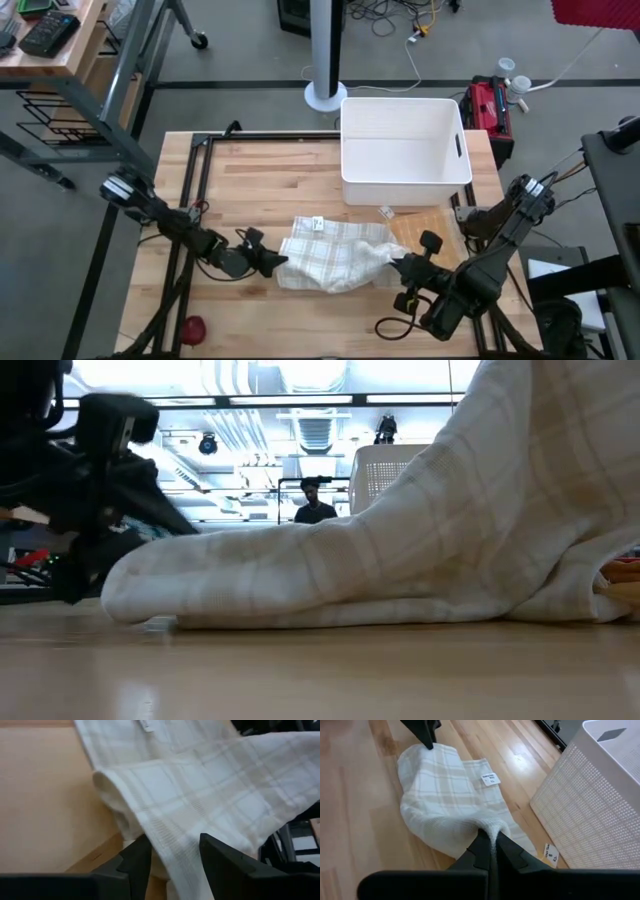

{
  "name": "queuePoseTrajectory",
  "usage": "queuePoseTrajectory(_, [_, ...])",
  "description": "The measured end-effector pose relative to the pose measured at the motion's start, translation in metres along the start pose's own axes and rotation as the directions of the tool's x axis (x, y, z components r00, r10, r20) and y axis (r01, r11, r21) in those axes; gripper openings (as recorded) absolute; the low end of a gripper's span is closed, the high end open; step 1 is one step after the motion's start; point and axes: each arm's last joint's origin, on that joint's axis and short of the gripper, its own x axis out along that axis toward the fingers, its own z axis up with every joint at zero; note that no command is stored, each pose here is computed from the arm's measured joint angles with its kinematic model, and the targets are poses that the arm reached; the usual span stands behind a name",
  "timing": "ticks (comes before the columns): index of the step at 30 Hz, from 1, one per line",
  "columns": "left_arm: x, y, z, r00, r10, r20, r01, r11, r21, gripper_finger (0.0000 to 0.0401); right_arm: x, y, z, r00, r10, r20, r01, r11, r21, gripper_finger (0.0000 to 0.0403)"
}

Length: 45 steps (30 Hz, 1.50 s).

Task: Fold towel
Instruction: Fold the white checkered towel

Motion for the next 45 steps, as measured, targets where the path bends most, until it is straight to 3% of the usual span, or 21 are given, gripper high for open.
queuePoseTrajectory(6, [0.002,-0.008,0.004,0.994,-0.067,0.087,0.060,0.995,0.079,0.0128,0.000,0.000,0.000,1.000,0.003,0.001,-0.003,1.000,0.005,0.0000])
queuePoseTrajectory(12, [-0.001,-0.012,0.007,0.992,-0.088,0.092,0.073,0.985,0.153,0.0019,0.000,0.000,0.000,1.000,0.003,0.002,-0.003,1.000,0.004,0.0000])
queuePoseTrajectory(17, [-0.014,-0.031,0.018,0.971,-0.207,0.122,0.177,0.961,0.214,0.0003,-0.001,0.000,0.001,1.000,0.005,0.001,-0.005,1.000,-0.013,0.0000])
queuePoseTrajectory(23, [-0.058,-0.065,0.052,0.875,-0.430,0.221,0.327,0.863,0.386,0.0001,-0.021,-0.017,0.016,0.999,0.014,0.053,-0.014,1.000,-0.006,0.0000])
queuePoseTrajectory(29, [-0.114,-0.078,0.085,0.743,-0.586,0.324,0.332,0.743,0.581,0.0001,-0.065,-0.050,0.039,0.959,0.043,0.279,-0.064,0.996,0.067,0.0000])
queuePoseTrajectory(34, [-0.155,-0.077,0.105,0.630,-0.682,0.372,0.339,0.672,0.658,0.0000,-0.096,-0.085,0.046,0.906,0.059,0.420,-0.138,0.977,0.162,0.0000])
queuePoseTrajectory(38, [-0.178,-0.073,0.118,0.540,-0.737,0.405,0.368,0.640,0.674,0.0000,-0.103,-0.105,0.045,0.929,0.168,0.329,-0.221,0.966,0.132,0.0000])
queuePoseTrajectory(41, [-0.192,-0.073,0.128,0.487,-0.769,0.413,0.424,0.622,0.658,0.0000,-0.105,-0.112,0.046,0.923,0.165,0.347,-0.228,0.962,0.149,0.0000])
queuePoseTrajectory(45, [-0.202,-0.079,0.137,0.504,-0.773,0.385,0.446,0.615,0.650,0.0000,-0.108,-0.119,0.049,0.911,0.154,0.382,-0.248,0.946,0.211,0.0000])
